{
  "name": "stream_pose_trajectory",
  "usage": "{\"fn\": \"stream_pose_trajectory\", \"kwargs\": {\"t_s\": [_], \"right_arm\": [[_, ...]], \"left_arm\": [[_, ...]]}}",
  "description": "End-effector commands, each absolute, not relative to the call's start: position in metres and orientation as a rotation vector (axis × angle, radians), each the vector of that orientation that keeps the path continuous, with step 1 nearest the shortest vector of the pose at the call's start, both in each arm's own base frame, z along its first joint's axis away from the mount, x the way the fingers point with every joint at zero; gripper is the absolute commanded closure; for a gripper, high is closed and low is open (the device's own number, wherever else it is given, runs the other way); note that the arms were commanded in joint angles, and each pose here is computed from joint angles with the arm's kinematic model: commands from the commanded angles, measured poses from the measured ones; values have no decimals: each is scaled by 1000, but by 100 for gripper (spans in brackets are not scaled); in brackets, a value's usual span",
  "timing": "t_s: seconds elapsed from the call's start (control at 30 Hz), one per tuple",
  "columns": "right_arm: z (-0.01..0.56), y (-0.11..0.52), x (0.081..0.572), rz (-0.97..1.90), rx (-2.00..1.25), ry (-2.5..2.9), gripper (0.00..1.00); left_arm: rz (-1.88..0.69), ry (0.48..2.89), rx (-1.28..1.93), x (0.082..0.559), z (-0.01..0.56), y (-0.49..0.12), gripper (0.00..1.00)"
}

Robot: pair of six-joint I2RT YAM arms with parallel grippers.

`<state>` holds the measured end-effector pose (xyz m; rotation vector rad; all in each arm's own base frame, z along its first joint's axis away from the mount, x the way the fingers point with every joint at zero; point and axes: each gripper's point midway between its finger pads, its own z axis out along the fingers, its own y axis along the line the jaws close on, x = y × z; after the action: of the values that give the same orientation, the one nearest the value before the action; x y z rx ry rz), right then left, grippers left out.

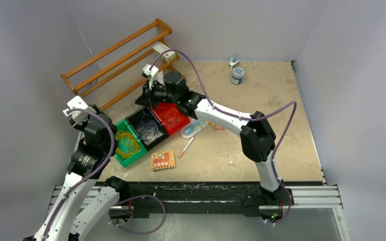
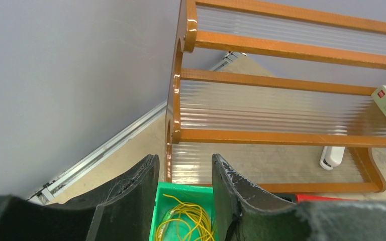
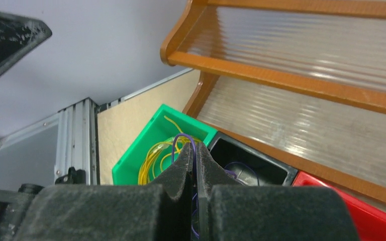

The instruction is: Untangle the cables

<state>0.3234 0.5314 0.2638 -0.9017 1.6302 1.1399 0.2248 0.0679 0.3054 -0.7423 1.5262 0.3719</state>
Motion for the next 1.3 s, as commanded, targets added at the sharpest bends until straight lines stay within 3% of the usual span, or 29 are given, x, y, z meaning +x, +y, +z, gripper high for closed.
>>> {"fn": "stream_pose_trajectory", "kwargs": {"t_s": [0.0,0.3,0.67,1.03,1.27], "right_arm": [[273,544,310,1223,-993,1523,100],[235,555,293,1337,-1100,1576,100],[177,548,346,985,-1016,1750,100],[128,552,358,867,-1057,1823,100],[130,553,354,842,-1070,1807,90]], "left_arm": [[322,1523,-741,235,305,60,58],[315,1528,-738,238,303,58,58],[295,1546,-720,246,300,52,58],[290,1556,-715,248,297,50,58],[290,1561,-710,250,297,49,58]]}}
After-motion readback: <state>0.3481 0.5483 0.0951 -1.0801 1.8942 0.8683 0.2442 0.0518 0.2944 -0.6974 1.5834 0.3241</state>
